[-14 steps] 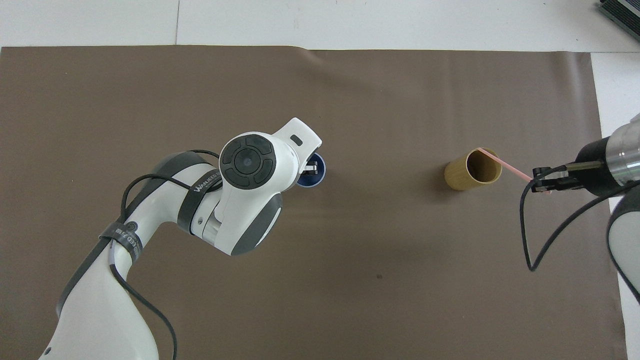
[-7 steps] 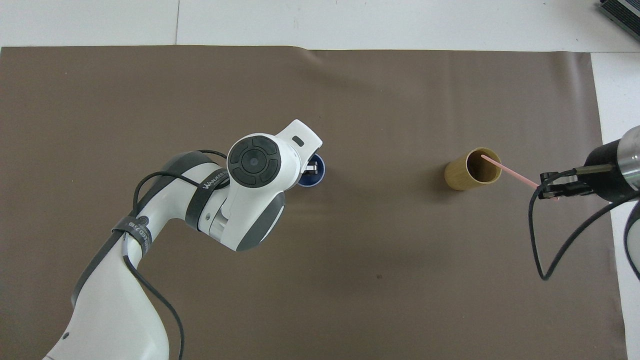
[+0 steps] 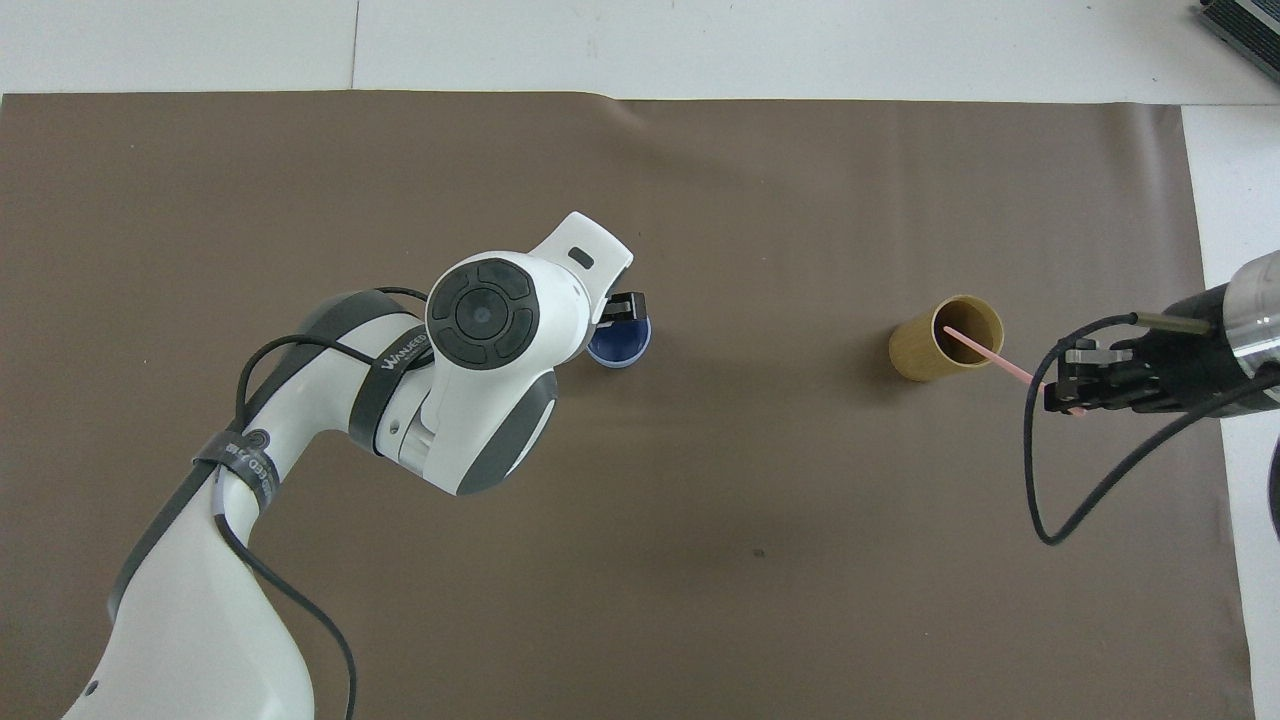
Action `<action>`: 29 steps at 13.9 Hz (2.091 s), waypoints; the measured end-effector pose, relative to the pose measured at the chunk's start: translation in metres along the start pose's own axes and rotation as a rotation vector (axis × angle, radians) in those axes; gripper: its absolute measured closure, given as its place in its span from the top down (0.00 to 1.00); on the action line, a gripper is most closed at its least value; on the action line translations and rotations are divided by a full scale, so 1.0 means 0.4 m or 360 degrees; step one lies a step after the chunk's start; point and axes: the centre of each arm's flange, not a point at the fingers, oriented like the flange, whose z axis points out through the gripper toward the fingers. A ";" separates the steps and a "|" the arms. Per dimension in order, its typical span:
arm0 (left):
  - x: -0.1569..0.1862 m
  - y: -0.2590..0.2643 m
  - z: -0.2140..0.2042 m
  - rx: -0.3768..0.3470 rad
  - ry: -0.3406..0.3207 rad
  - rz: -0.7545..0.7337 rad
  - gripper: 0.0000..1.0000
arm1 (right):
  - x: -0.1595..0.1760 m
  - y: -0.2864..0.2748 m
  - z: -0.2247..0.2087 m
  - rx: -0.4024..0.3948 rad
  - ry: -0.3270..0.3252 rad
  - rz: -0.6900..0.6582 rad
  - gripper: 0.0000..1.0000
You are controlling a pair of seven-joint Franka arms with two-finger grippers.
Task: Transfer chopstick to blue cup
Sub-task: 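Release the cup with the left gripper while the right gripper carries the stick, then lower the pink stick into the blue cup with the right gripper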
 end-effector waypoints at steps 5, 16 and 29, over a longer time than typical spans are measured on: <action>0.093 -0.229 -0.230 0.0109 -0.0061 0.0013 1.00 | -0.041 -0.158 0.010 0.0121 0.0006 0.0256 0.09; 0.143 -0.703 -0.433 0.0179 -0.0321 0.0296 1.00 | -0.068 -0.579 0.125 0.0407 -0.0131 0.0795 0.09; 0.101 -0.728 -0.692 0.0164 -0.0340 0.0320 1.00 | 0.011 -0.707 0.306 0.0469 -0.0277 0.1039 0.09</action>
